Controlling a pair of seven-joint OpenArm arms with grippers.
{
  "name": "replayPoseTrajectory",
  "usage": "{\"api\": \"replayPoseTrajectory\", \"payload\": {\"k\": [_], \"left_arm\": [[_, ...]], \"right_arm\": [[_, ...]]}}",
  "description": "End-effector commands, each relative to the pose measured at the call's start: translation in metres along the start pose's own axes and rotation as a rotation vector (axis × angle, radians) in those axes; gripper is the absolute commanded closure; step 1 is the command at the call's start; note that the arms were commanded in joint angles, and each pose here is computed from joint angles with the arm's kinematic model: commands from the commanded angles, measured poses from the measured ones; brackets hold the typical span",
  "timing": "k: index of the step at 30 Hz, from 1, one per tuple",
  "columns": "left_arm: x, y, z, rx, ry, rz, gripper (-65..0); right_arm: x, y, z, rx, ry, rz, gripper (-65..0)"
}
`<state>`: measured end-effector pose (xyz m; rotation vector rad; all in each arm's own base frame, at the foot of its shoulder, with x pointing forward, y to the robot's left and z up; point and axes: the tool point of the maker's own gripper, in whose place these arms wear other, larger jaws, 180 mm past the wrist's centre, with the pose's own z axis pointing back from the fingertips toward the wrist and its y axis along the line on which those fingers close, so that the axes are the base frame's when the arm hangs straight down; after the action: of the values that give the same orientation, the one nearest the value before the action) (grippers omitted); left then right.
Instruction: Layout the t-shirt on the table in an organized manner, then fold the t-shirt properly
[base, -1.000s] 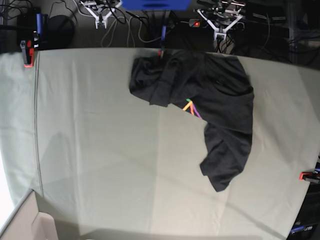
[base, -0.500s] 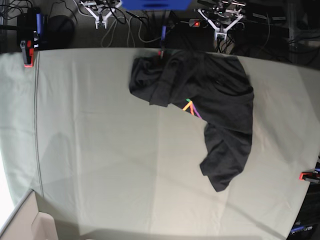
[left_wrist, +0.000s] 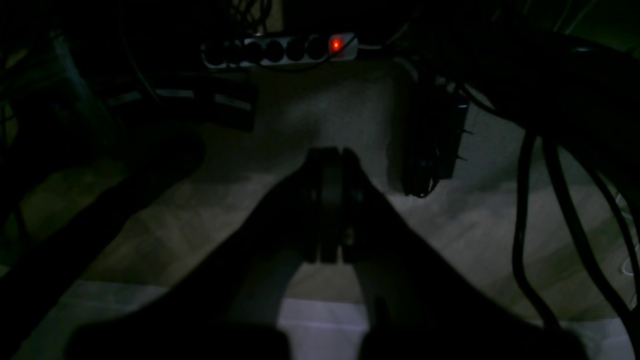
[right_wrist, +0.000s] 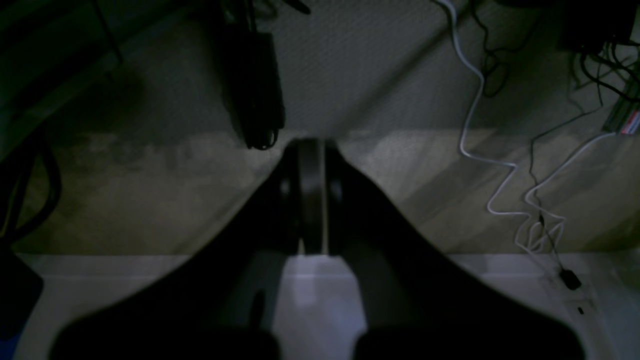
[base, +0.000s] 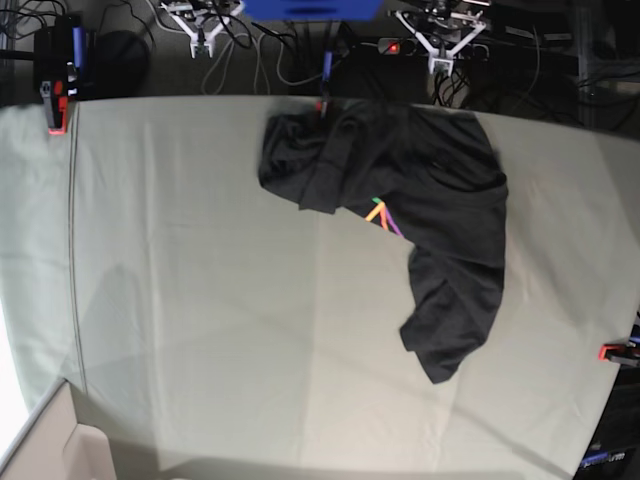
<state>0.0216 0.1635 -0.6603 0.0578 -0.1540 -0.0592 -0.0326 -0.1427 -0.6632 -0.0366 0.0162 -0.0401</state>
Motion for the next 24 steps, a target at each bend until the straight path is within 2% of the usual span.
{"api": "replayPoseTrajectory", "payload": {"k": [1,6,8,11,15,18,21,24], "left_arm": [[-0.003,0.002,0.0,0.003,0.003,-0.003,-0.2],[-0.009,0.002,0.001,0.002,0.012,-0.004,-0.2],[-0.025,0.002,0.004,0.004,0.033,0.002,-0.2],[-0.038,0.003,0.011,0.0,0.01,-0.005,-0.1],[-0.045,0.008,0.036,-0.001,-0.089,-0.029,-0.1],[-0.031,0.014,0.064,-0.002,-0.148,-0.056,-0.1],[-0.006,0.016,0.097,-0.012,-0.208,-0.063,-0.1],[0.025,0.021,0.129,-0.034,-0.282,-0.02,-0.1]], "right_arm": [[-0.002,0.0,0.0,0.006,0.001,-0.006,0.0],[-0.01,0.002,0.0,0.009,0.011,-0.001,0.0],[-0.023,0.001,0.001,0.008,0.028,-0.001,0.0],[-0.031,-0.002,0.007,0.005,-0.015,0.004,0.0],[-0.029,-0.006,0.029,0.0,-0.135,0.015,0.0],[-0.019,-0.008,0.057,-0.001,-0.244,0.023,0.0],[-0.008,-0.014,0.089,-0.008,-0.335,0.039,0.0],[0.011,-0.014,0.12,-0.008,-0.4,0.044,0.0]]}}
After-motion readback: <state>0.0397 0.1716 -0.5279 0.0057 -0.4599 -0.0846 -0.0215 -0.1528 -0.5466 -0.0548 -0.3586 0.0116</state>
